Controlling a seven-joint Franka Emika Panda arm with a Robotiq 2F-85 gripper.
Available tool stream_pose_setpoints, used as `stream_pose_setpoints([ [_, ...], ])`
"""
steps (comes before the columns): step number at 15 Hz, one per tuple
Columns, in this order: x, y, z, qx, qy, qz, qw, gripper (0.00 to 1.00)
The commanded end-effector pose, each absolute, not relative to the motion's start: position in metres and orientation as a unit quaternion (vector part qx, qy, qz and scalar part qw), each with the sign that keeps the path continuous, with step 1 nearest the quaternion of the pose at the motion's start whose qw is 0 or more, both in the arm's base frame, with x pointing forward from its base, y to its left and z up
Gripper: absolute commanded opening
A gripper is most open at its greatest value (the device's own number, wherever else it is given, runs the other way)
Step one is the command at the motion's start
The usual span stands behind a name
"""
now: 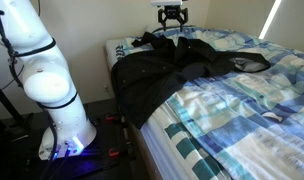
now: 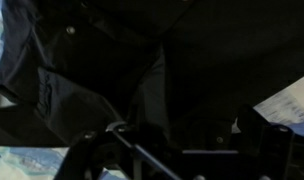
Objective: Bring the left sleeve to the middle of the shirt
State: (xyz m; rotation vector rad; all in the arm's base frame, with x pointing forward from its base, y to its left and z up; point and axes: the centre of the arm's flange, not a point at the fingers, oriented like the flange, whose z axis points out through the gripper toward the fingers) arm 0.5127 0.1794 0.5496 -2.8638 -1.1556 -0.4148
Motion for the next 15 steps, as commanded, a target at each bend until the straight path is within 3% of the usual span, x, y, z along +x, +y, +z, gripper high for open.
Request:
stream_pose_setpoints([
  [1,0.524,0.236,0.558,-0.879,-0.446,-0.163,0.027,1.00],
  [8,0.535,0.345,0.547,-0.811,-0.561,-0.162,0.045,1.00],
  [10,0.516,0.338,0.540,-0.821,-0.547,-0.157,0.045,1.00],
  [15,0.528,0.347,0.537,-0.816,-0.553,-0.159,0.051,1.00],
])
